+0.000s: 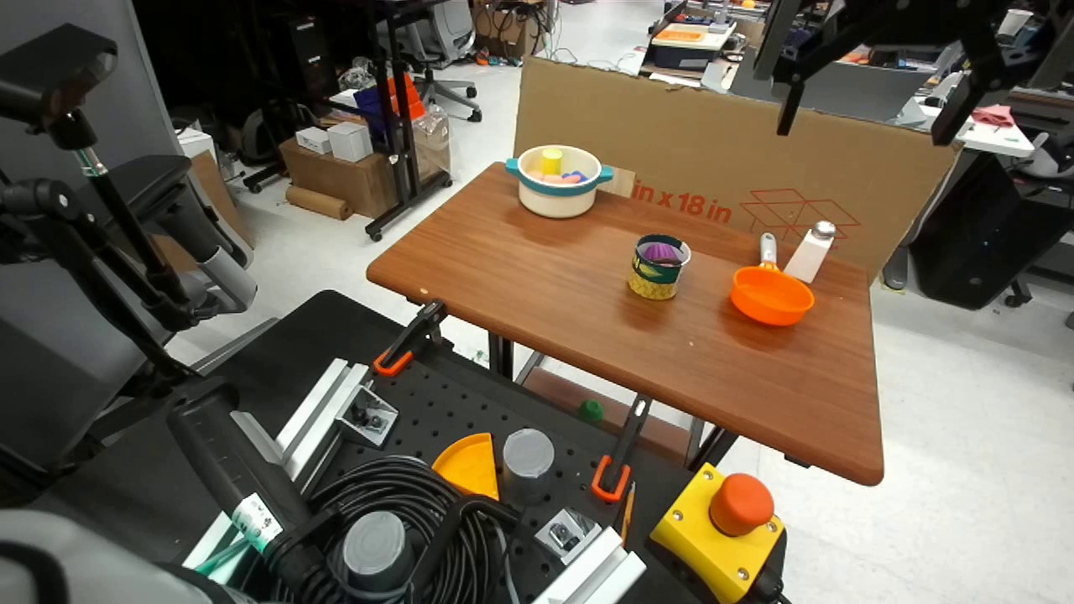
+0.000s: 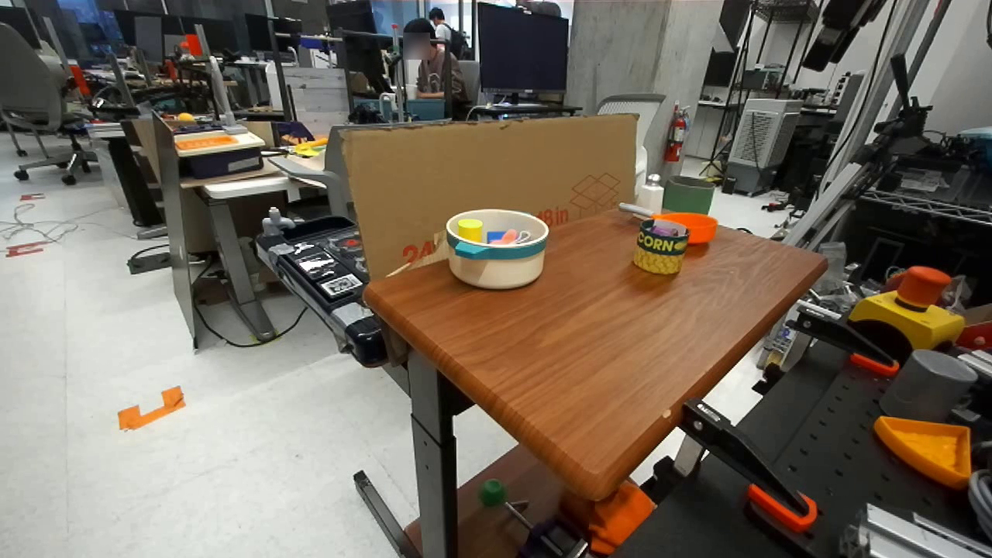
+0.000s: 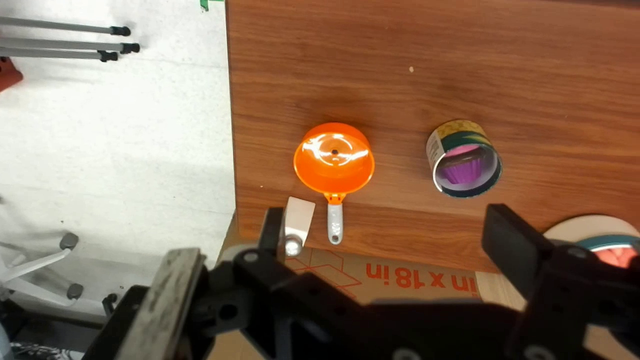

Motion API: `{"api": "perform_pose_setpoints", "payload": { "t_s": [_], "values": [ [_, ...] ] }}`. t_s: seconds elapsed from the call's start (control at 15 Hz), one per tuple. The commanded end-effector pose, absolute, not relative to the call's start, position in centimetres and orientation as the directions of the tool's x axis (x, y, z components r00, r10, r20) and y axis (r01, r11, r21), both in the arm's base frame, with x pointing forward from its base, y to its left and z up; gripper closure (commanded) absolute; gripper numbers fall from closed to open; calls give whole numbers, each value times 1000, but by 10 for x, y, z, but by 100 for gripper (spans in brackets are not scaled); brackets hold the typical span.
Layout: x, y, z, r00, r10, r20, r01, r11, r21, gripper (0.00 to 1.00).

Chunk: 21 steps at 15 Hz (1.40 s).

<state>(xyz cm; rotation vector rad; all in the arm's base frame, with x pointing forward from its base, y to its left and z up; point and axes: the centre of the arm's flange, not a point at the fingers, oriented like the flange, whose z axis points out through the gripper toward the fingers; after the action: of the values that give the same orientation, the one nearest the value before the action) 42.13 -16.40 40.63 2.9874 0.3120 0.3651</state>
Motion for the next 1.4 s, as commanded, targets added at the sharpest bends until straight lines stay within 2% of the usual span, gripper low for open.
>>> {"api": "perform_pose_setpoints", "payload": {
  "t_s": [0.0,0.07,0.13,0.33,0.67,0.93,1.2,1.33],
  "values": [
    [422,-171,408,931,314,184,286,-944,163,0],
    [422,-171,408,928,329,178,301,-939,167,0],
    [464,-155,408,926,353,135,331,-930,163,0],
    [480,-138,407,953,264,147,223,-943,246,0],
    [510,-119,408,969,208,137,160,-942,295,0],
    [516,-115,411,955,265,132,229,-943,242,0],
    [515,-111,415,935,334,121,328,-942,66,0],
    [514,-107,411,940,322,113,317,-947,56,0]
  ]
}}
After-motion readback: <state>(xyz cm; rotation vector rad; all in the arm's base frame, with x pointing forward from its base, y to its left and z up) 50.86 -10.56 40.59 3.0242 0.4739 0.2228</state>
